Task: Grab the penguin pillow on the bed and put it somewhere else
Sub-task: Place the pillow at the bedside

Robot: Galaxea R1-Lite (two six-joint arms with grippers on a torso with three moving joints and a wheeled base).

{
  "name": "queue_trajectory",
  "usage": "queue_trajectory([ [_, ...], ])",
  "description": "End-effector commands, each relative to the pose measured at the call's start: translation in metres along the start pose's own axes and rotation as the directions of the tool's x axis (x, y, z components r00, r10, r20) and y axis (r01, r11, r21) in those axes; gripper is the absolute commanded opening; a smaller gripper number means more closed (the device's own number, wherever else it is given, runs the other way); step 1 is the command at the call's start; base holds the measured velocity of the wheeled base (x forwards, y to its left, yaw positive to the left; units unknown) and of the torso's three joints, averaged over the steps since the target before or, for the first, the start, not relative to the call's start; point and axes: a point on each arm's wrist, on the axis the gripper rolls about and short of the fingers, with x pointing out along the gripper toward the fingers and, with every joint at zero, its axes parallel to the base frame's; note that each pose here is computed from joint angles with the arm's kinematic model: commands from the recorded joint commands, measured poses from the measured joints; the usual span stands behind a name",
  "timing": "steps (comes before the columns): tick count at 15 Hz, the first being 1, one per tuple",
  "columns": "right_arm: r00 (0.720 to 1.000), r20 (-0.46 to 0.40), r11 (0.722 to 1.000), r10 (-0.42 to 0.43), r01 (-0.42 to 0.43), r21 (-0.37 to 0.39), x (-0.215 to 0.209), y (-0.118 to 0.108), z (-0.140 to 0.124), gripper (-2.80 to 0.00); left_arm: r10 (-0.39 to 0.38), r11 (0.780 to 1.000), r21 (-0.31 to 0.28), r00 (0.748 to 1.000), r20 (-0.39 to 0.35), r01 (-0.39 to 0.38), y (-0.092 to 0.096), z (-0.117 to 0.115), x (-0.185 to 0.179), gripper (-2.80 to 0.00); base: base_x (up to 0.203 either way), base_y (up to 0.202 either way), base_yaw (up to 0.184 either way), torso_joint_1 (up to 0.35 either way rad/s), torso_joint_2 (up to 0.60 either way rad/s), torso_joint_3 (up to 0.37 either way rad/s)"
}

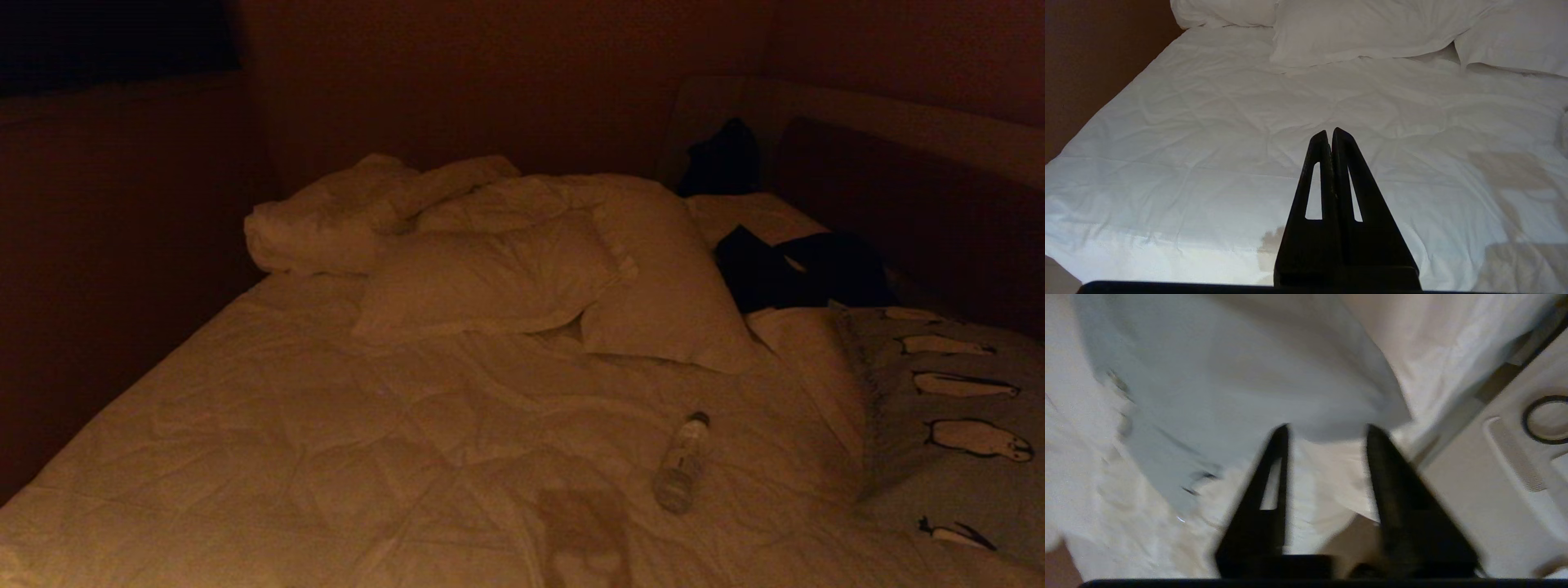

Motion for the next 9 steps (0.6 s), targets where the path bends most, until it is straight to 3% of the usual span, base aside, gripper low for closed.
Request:
queue_trajectory([
  [1, 0.999, -0.033, 0.964, 0.022, -0.03, -0.265, 0.01, -0.022, -0.011, 0.0, 0.001, 1.0, 0.0, 1.0, 0.0, -0.001, 0.0, 0.0, 0.0, -2.8, 0.0, 0.0, 0.0, 0.0, 0.0, 0.0],
  [9, 0.997, -0.07, 0.961, 0.031, -0.049, -0.27, 0.029, -0.048, -0.02, 0.0, 0.001, 1.0, 0.0, 1.0, 0.001, -0.001, 0.0, 0.0, 0.0, -2.8, 0.0, 0.0, 0.0, 0.0, 0.0, 0.0],
])
